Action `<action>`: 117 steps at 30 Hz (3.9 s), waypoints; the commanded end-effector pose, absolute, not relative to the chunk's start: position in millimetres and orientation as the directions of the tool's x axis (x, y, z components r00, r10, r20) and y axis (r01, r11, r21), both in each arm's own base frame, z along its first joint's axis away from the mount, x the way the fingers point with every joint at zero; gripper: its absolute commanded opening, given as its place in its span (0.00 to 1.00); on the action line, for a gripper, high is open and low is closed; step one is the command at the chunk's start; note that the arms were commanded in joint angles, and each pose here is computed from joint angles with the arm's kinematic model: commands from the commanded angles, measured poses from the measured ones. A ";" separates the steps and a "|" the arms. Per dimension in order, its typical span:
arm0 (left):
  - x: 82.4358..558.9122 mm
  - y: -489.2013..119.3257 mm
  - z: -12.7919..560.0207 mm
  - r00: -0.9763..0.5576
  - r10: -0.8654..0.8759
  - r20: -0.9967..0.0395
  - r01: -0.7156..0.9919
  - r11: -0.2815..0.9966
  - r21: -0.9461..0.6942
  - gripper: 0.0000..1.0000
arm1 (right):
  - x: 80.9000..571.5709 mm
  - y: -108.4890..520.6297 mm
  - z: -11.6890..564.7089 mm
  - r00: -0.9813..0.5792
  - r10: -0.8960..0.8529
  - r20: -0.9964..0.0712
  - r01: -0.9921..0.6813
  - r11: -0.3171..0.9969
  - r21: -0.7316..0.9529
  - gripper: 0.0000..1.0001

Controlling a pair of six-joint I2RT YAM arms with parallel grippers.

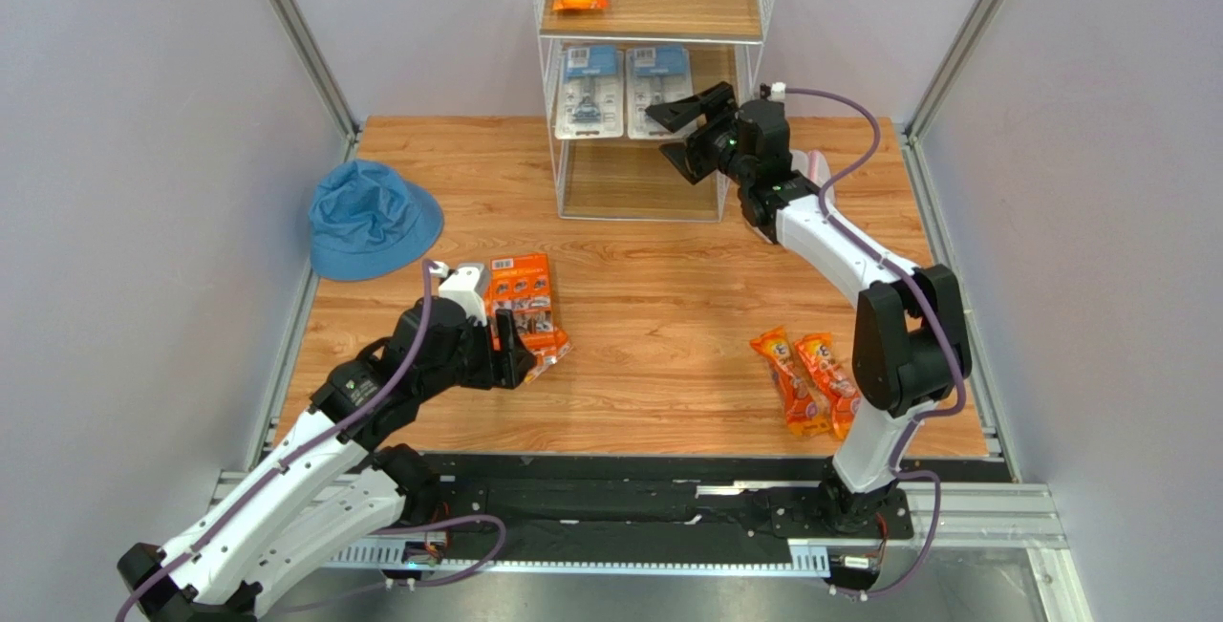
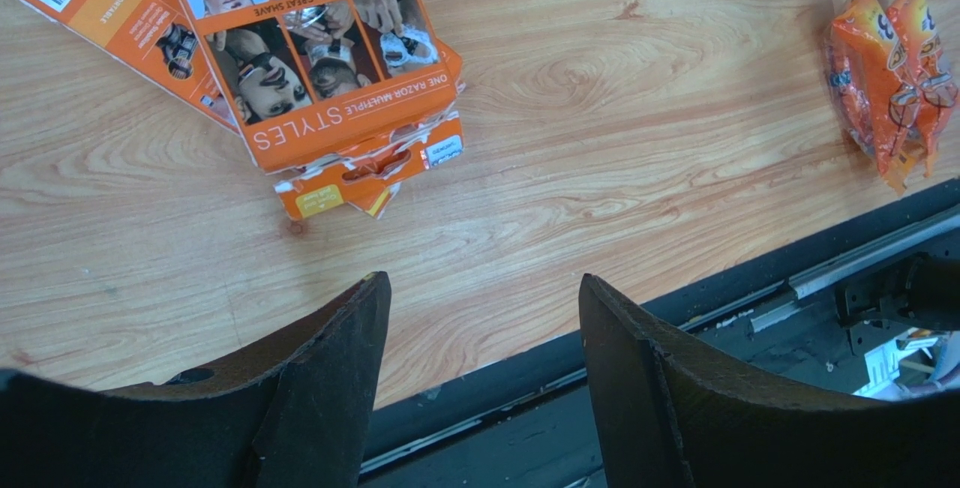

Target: Place and organize the shaving razors onto the shelf

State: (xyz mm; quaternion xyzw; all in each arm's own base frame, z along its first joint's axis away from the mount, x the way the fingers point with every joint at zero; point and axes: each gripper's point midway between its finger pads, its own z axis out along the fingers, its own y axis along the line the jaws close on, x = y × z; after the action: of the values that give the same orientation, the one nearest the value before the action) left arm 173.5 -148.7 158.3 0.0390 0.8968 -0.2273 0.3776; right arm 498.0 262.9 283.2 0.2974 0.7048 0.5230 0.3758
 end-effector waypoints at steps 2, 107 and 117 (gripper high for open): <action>176.1 -154.3 165.1 -0.692 -0.102 -0.715 0.275 0.878 -0.392 0.71 | 477.9 257.4 300.1 -0.541 0.792 -0.284 -0.020 0.325 0.945 0.80; 294.6 -106.7 101.6 -0.850 -0.333 -0.408 -0.121 0.877 -0.464 0.70 | 356.6 451.7 85.4 -0.932 0.342 -0.121 -0.095 0.091 0.991 0.01; 292.2 -115.7 136.1 -0.820 -0.318 -0.476 -0.028 0.852 -0.522 0.70 | 356.3 424.7 126.0 -0.911 0.357 -0.207 -0.179 0.110 0.978 0.00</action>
State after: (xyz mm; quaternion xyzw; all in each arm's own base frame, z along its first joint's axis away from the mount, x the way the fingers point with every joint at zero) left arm 284.5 -108.8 102.8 -0.1221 0.9365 -0.2212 0.2432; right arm 353.4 430.6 64.5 0.1050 0.7542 0.6307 0.1499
